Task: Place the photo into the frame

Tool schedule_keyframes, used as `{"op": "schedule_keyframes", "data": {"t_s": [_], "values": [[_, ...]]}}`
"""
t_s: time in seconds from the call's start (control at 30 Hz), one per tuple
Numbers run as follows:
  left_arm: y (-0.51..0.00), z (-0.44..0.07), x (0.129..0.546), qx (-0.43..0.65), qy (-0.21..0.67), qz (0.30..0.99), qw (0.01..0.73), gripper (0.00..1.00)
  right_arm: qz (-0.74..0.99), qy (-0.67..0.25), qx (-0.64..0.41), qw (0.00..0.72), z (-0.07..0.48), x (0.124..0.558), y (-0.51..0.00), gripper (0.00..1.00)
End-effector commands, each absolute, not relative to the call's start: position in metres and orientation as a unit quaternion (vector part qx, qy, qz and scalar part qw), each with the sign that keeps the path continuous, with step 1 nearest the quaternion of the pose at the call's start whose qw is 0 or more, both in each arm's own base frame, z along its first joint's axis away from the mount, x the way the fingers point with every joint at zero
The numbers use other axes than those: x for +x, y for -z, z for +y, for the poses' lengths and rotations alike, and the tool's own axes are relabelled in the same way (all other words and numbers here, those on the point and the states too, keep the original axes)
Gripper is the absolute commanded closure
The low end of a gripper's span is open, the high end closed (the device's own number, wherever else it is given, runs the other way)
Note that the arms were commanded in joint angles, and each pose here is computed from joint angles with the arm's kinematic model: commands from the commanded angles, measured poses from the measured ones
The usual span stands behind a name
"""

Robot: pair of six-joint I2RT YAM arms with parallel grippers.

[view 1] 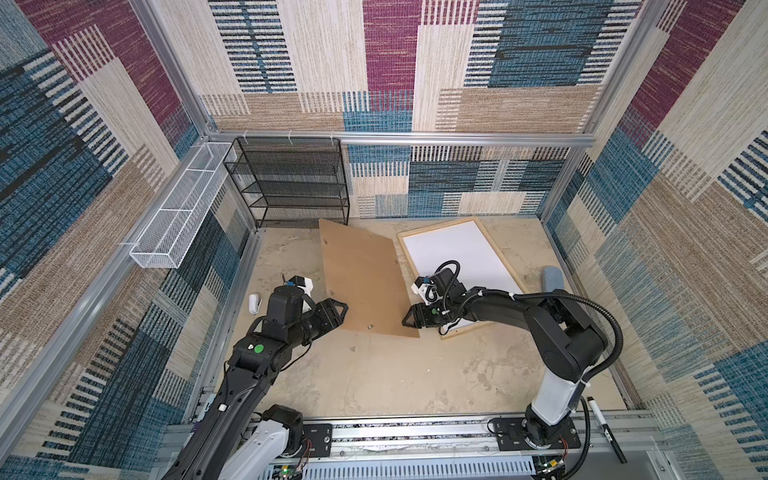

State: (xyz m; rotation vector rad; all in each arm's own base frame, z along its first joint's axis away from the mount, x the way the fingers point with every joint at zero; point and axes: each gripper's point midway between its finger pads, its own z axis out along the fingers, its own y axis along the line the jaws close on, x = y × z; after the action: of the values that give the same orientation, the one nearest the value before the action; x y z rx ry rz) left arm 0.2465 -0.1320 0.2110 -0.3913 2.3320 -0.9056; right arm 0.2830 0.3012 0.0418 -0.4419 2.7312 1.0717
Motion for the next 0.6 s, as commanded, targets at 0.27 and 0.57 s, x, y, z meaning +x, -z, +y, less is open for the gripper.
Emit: {"op": "schedule_keyframes", "data": {"t_s": [0.27,0.57], "values": [[-0.232,-0.152,0.253,-0.126,0.400,0.857,0.298,0.37,0.893,-0.411,-0.176,0.048,0.314,0.262,-0.057,0.36],[-0.231,-0.126,0.253,-0.111,0.299,0.894,0.314,0.48,0.900,-0.393,-0.178,0.056,0.309,0.264,-0.054,0.36]]}}
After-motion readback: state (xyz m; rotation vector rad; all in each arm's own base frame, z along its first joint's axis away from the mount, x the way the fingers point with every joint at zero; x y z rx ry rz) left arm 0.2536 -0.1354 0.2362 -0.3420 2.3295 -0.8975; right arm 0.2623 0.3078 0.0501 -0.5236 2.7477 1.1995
